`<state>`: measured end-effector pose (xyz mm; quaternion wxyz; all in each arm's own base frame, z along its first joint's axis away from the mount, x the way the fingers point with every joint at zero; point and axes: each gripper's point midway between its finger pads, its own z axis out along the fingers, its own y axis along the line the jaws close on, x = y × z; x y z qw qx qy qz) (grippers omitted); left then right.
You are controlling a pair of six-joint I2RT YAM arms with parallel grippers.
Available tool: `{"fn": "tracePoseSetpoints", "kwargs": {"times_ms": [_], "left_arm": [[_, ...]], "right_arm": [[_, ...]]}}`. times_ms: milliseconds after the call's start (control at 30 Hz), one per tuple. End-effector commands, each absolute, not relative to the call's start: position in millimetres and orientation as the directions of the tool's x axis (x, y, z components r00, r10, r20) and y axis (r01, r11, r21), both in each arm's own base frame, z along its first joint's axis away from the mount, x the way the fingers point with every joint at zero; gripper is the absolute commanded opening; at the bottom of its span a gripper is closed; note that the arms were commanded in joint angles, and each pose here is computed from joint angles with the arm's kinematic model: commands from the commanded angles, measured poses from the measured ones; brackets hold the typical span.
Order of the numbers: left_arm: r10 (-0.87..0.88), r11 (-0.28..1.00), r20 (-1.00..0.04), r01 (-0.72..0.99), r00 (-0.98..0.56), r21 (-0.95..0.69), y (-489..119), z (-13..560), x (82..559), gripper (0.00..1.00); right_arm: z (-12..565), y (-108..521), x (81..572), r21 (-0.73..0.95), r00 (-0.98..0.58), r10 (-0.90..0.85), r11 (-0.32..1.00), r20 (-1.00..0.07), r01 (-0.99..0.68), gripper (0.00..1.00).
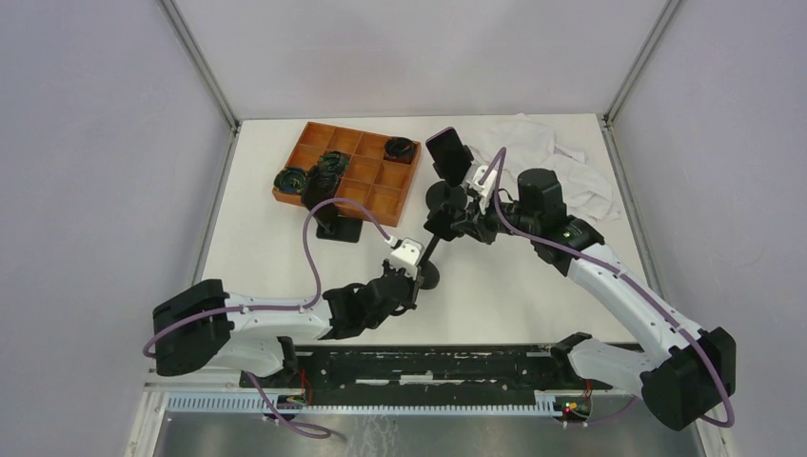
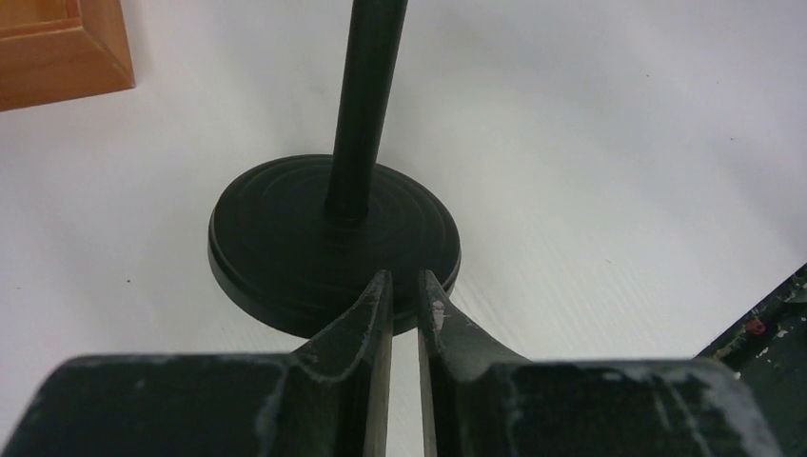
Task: Place the phone on the phone stand
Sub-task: Adjust the phone stand with the phone at the center of the board.
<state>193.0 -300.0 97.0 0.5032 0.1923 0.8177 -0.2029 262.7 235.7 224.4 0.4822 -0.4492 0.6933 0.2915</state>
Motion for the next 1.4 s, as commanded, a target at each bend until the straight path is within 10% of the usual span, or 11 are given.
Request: {"fn": "tracePoseSetpoints", "kwargs": {"times_ms": [0, 1000, 1367], "left_arm": [[0.067, 0.848, -0.887, 0.495, -0.457, -0.191, -301.0, 83.1, 193.5, 0.20], [0.172, 0.872, -0.778, 0.460, -0.605, -0.165, -261.4, -0.1, 163.8, 0.05], [0.157, 0.880, -0.759, 0.438, -0.632, -0.183, -249.2, -12.3, 157.2, 0.02]], "right_arm": [[266.4, 246.8, 262.0, -0.140, 0.023, -0.303, 0.371, -0.953, -0.918, 0.00], [296.1, 262.9, 249.3, -0.004, -0.077, -0.259, 0.297, -0.963, -0.955, 0.00], [291.1, 266.9, 255.3, 0.072, -0.152, -0.242, 0.312, -0.958, -0.947, 0.15]]}}
